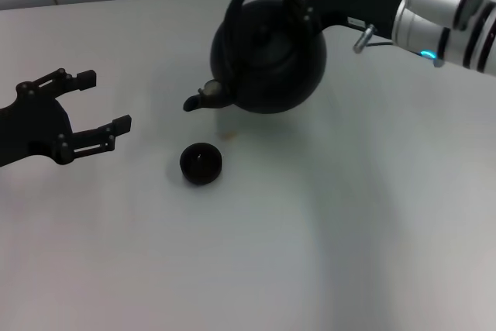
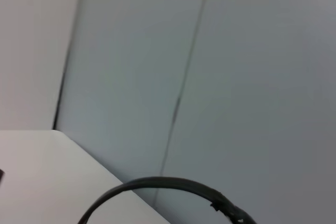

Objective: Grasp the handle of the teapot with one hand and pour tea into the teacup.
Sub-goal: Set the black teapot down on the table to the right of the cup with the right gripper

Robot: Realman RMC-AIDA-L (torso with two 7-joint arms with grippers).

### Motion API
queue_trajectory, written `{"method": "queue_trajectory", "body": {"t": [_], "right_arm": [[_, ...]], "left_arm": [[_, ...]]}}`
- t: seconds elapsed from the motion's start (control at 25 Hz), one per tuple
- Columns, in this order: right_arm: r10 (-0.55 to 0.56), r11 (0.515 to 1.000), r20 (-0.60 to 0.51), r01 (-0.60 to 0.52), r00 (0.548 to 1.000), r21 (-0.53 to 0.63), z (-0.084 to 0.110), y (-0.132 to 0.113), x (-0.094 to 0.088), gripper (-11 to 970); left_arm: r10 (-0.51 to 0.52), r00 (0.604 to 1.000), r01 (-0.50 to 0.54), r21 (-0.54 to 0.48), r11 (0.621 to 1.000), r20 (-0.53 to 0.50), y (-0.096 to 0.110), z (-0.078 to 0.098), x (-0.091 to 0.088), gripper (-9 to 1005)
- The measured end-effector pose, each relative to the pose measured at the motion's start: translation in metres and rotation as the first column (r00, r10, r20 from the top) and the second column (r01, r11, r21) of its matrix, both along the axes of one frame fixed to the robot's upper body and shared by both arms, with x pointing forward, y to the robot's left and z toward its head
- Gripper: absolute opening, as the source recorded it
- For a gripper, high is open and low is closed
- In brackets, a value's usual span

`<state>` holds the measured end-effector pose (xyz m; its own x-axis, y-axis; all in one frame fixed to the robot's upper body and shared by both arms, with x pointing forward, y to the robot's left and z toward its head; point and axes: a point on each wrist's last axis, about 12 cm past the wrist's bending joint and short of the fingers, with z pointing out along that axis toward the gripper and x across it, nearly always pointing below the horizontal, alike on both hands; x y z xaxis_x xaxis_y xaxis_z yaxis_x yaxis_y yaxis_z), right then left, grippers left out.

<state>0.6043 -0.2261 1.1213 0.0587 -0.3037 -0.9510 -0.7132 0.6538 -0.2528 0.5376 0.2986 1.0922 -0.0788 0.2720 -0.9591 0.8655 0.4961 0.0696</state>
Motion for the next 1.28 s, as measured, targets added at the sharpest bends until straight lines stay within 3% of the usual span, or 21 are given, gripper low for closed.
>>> {"method": "queue_trajectory", "body": {"t": [0.8, 1.28], "right_arm": [[-0.211, 0.973, -0.142, 0.222, 0.967, 0.063, -0.038, -0.057, -0.013, 90], [-0.238, 0.965, -0.169, 0.252, 0.956, 0.066, -0.045, -0.060, -0.013, 89]], "left_arm": [[-0.012, 1.000, 0.011, -0.033, 0.999, -0.018, -0.008, -0.006, -0.007, 870], [-0.015, 1.000, 0.015, -0.035, 0.999, -0.016, -0.009, -0.005, -0.007, 870]]}}
